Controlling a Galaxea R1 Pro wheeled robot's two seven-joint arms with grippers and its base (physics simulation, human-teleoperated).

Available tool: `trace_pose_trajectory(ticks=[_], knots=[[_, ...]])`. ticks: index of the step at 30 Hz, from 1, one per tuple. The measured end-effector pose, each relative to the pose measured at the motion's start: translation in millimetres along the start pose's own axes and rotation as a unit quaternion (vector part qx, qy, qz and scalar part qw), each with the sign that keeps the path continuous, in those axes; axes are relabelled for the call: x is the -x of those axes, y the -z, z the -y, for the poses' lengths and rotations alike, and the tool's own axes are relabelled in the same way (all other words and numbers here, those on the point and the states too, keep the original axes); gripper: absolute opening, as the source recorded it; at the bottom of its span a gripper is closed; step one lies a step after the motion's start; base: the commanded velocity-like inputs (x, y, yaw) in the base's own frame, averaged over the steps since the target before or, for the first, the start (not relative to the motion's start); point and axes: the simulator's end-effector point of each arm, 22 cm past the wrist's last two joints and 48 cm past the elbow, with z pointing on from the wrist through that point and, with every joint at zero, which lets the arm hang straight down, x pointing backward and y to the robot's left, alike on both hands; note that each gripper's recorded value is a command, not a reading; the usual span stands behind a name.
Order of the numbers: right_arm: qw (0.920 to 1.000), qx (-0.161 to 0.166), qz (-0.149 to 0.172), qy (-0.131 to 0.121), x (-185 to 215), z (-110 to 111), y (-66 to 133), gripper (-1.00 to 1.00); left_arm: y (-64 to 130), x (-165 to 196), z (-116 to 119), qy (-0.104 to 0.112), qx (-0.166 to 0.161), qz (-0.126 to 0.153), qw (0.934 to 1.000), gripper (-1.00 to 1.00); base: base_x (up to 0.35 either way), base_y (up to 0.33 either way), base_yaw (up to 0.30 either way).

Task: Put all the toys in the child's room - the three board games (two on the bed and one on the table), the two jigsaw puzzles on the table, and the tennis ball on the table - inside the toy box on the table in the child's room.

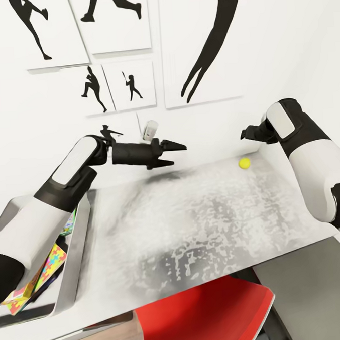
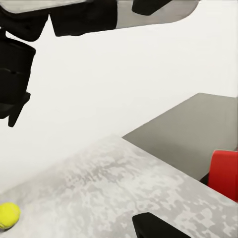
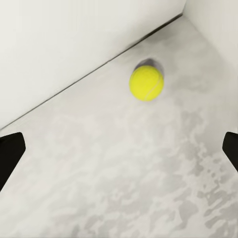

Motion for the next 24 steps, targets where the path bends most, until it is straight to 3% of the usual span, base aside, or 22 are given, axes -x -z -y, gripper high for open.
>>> trace_pose_trajectory(ticks=[9, 24], knots=[[1.0000, 0.000, 0.000, 0.000, 1, -1, -6.3, 1.00, -5.2, 11, 20, -0.010, -0.021, -0.001, 0.9997, 1.00, 0.000, 0.000, 0.000], [1.0000, -0.003, -0.003, -0.001, -3, -2, -20.4, 1.00, -12.2, 8, 18, 0.009, -0.043, -0.008, 0.9990, 1.00, 0.000, 0.000, 0.000]])
